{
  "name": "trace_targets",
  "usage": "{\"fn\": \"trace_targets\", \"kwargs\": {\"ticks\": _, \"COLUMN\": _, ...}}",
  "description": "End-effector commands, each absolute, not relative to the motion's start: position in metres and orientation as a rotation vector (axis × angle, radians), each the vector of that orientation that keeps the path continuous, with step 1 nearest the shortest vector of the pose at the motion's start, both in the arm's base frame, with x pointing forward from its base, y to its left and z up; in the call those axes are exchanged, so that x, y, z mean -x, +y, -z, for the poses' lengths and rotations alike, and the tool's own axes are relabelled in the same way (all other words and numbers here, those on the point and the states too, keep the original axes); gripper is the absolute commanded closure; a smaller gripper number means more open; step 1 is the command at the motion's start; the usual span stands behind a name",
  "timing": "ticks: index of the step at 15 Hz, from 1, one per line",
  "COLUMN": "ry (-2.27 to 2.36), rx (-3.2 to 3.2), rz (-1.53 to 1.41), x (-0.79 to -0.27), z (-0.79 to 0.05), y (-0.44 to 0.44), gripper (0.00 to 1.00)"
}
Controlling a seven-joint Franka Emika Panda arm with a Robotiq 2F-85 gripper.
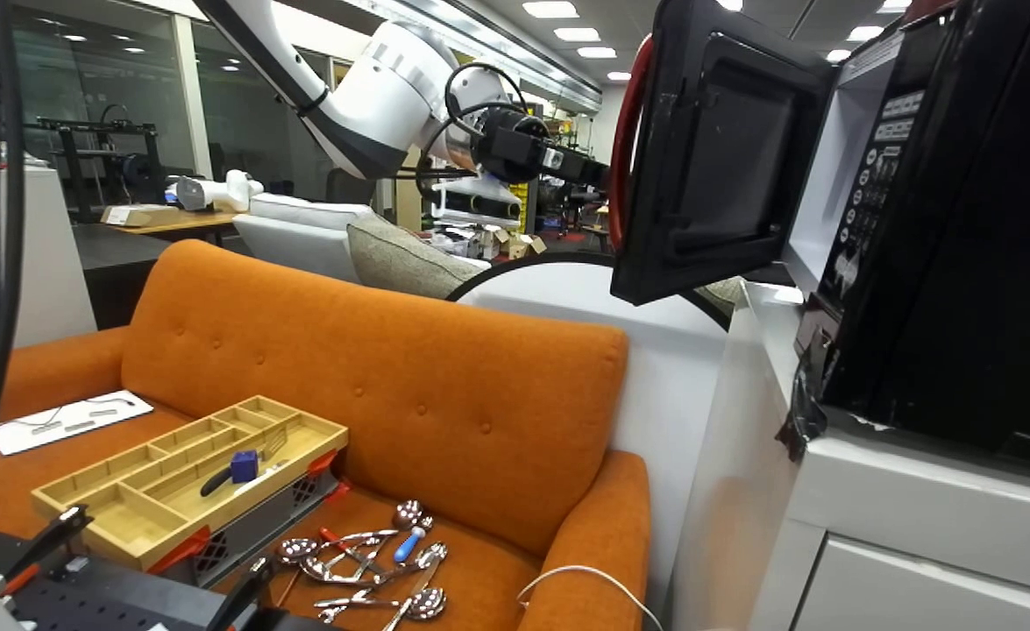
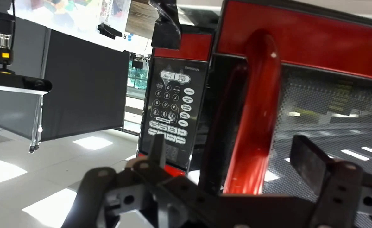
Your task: Close the microwave door
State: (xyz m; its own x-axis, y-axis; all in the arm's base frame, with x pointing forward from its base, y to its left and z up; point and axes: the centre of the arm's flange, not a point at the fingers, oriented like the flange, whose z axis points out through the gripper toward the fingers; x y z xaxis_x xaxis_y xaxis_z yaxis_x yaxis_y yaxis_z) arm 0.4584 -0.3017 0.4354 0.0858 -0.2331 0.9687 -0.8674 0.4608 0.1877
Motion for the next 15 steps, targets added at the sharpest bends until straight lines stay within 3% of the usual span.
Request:
{"fn": "trace_targets", "kwargs": {"ticks": 1, "ry": -1.467, "rx": -0.994, "rz": -0.602, "x": -0.467, "z": -0.442, "y": -0.31, "gripper": 0.0}}
{"fn": "trace_targets", "kwargs": {"ticks": 4, "ry": -1.474, "rx": -0.986, "rz": -0.59, "x": -0.467, "z": -0.439, "y": -0.315, "gripper": 0.01}}
{"fn": "trace_targets", "kwargs": {"ticks": 8, "ry": -1.5, "rx": -0.983, "rz": -0.567, "x": -0.472, "z": -0.43, "y": -0.322, "gripper": 0.15}}
{"fn": "trace_targets", "kwargs": {"ticks": 9, "ry": -1.509, "rx": -0.981, "rz": -0.563, "x": -0.473, "z": -0.429, "y": -0.323, "gripper": 0.3}}
{"fn": "trace_targets", "kwargs": {"ticks": 10, "ry": -1.519, "rx": -0.979, "rz": -0.559, "x": -0.475, "z": -0.428, "y": -0.324, "gripper": 0.39}}
{"fn": "trace_targets", "kwargs": {"ticks": 11, "ry": -1.528, "rx": -0.973, "rz": -0.558, "x": -0.477, "z": -0.428, "y": -0.325, "gripper": 0.41}}
{"fn": "trace_targets", "kwargs": {"ticks": 15, "ry": -1.558, "rx": -0.966, "rz": -0.554, "x": -0.481, "z": -0.43, "y": -0.328, "gripper": 0.69}}
